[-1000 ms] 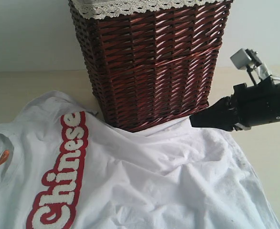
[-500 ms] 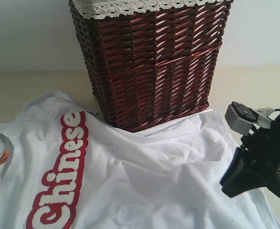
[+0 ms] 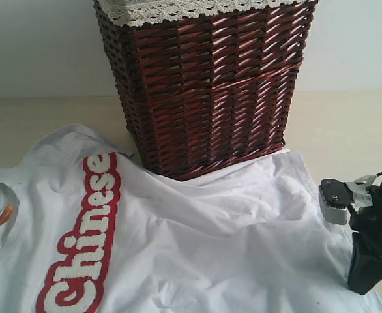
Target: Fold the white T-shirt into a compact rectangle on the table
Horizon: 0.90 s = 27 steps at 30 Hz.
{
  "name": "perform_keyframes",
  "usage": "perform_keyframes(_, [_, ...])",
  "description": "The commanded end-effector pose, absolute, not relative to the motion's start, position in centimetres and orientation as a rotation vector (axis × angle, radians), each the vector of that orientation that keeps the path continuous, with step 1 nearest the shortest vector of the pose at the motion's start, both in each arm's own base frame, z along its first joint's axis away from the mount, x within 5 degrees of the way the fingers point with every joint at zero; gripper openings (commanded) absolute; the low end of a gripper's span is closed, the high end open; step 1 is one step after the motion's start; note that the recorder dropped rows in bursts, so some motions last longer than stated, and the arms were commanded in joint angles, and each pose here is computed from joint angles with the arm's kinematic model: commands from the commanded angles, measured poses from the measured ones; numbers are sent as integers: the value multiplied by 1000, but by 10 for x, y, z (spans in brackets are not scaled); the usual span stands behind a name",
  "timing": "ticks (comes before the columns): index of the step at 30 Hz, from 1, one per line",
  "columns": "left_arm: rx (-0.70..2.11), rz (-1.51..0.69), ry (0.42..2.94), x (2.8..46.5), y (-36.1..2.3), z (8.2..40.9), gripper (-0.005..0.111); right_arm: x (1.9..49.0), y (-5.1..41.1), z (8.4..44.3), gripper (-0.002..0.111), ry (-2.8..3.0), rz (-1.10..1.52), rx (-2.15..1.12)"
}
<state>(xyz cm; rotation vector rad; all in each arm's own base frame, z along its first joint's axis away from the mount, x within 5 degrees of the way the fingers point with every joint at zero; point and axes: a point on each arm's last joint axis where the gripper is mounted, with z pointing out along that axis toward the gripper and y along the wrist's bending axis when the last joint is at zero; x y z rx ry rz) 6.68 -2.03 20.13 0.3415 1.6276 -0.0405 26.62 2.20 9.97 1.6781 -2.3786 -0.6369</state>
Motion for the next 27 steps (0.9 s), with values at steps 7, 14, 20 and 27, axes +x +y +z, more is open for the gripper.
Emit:
perform_keyframes(7, [330,-43,1621,66,-20,202,1,248,-29,75,0,-1977,-19,1741])
perform_keyframes(14, [330,-43,1621,66,-20,202,1,259,-34,90,0,-2073,214,1799])
perform_keyframes(20, [330,-43,1621,66,-20,202,1,269,-18,125,0,-2353,268,1908])
perform_keyframes(27, [330,-43,1621,66,-20,202,1,250,-7,151,22,-2280,31,2033])
